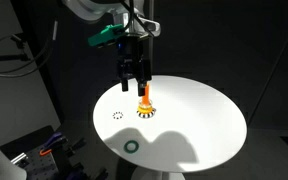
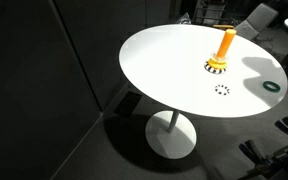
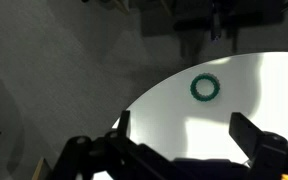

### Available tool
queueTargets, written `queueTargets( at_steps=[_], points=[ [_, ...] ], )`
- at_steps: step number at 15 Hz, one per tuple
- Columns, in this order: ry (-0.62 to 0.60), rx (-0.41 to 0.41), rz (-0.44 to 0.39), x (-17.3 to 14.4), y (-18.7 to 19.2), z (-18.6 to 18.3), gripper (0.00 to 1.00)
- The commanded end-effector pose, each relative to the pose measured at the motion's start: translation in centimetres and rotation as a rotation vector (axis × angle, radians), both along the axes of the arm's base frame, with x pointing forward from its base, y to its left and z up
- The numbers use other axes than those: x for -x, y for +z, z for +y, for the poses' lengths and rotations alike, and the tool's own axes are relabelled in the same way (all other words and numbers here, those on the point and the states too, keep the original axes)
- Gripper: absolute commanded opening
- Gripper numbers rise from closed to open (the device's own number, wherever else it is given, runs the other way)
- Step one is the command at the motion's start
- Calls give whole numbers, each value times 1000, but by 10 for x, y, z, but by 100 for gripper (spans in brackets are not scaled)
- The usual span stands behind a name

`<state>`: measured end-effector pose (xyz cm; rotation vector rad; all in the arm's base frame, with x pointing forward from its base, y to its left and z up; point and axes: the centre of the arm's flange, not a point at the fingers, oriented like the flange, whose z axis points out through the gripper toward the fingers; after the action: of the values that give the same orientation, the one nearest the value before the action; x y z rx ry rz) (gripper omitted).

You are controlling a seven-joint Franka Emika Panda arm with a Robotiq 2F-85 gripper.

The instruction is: Remove the clear ring from the orange rod and put it on the table

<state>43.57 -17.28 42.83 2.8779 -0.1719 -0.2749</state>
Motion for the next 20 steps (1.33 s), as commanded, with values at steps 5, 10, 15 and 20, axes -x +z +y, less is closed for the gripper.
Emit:
queueTargets(
  at_steps=[5, 10, 15, 20],
  points=[
    [2, -10, -16, -4, -4, 3, 100],
    [30, -57, -69, -17, -13, 16, 100],
    [57, -120, -143, -36, -25, 32, 100],
    [78, -198, -269, -54, -40, 39, 100]
  ],
)
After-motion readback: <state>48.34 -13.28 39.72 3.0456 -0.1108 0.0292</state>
